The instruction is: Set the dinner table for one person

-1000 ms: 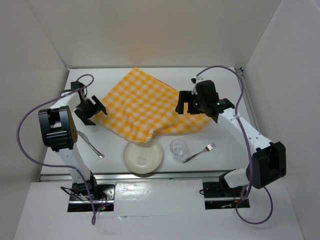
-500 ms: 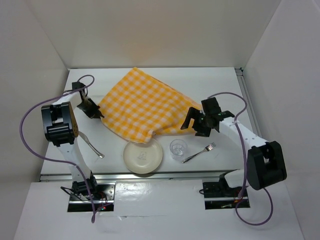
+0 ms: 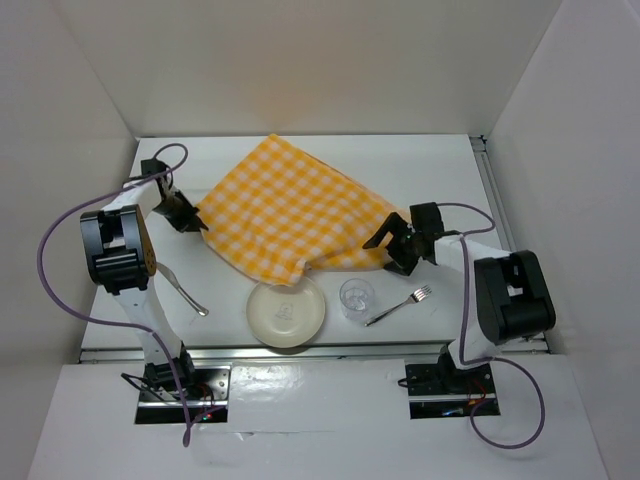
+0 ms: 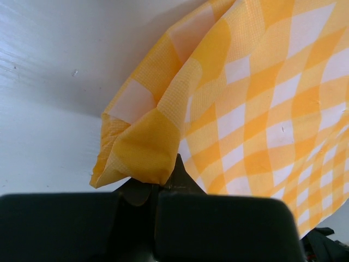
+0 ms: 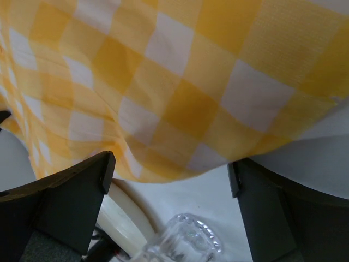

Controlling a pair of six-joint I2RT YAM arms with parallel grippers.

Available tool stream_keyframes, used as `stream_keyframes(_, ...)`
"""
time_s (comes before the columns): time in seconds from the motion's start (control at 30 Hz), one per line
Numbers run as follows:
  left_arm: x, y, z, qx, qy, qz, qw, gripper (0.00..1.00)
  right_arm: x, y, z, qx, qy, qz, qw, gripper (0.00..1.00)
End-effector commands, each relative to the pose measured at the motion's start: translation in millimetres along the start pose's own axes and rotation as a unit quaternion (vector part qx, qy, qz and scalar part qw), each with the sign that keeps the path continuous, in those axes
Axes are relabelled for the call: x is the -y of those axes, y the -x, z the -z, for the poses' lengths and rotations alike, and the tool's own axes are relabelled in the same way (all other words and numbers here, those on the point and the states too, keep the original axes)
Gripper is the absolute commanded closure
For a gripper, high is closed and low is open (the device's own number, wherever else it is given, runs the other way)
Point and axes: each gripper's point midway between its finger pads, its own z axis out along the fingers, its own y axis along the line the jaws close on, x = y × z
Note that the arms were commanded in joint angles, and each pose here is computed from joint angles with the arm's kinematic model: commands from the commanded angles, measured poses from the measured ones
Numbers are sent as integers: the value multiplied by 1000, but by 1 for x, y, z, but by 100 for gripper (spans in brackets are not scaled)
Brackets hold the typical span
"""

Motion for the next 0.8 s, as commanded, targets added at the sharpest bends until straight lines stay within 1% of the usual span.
stream_keyframes(0.0,18,11,27,21,-26,-26,999,100,-7,6,-20,5,27,-25,999,1)
stream_keyframes(0.03,18,11,27,21,-26,-26,999,100,-13,4,-24,2,37,-32,999,1)
stream_keyframes(0.1,20,10,28,19,-29,-26,999,100,-9,-1,-38,-4,37,-42,998,3)
stream_keyframes(0.17,21,9,28,16,-33,-26,999,100,-15,-2,-54,-6,34,-41,999,8)
stream_keyframes(0.2,22,8,28,14,-37,-26,999,100,-18,-3,-58,-7,37,-37,999,12)
stream_keyframes(0.23,24,9,31,18,-40,-28,999,100,-16,4,-63,6,26,-38,999,18)
stream_keyframes(0.27,25,8,32,15,-45,-33,998,100,-28,10,-67,14,33,-28,999,50)
stream_keyframes(0.3,28,10,34,19,-47,-34,998,100,-24,12,-73,14,18,-23,999,67)
stream_keyframes(0.37,31,14,38,24,-50,-41,998,100,-31,28,-73,33,6,-1,999,98)
stream_keyframes(0.4,32,16,43,29,-47,-48,997,100,-51,46,-68,49,8,15,999,100)
stream_keyframes(0.47,38,25,52,42,-47,-56,996,100,-72,80,-52,95,8,47,994,100)
stream_keyframes(0.5,41,25,60,46,-49,-58,996,100,-102,110,-33,128,33,82,988,100)
stream_keyframes(0.57,50,34,79,71,-55,-65,994,100,-126,135,-5,149,45,113,981,100)
stream_keyframes(0.6,56,40,91,87,-57,-69,992,100,-157,168,24,185,68,146,970,100)
stream_keyframes(0.63,60,45,101,103,-58,-67,991,100,-159,172,37,177,58,157,970,100)
stream_keyframes(0.67,70,49,121,123,-71,-69,987,100,-167,180,47,178,58,181,966,100)
stream_keyframes(0.7,74,52,132,139,-74,-73,985,100,-195,204,83,212,80,197,954,100)
stream_keyframes(0.73,75,55,143,149,-77,-72,983,100,-191,203,85,192,67,204,958,100)
stream_keyframes(0.77,80,58,158,168,-83,-72,980,100,-200,203,94,187,73,217,955,100)
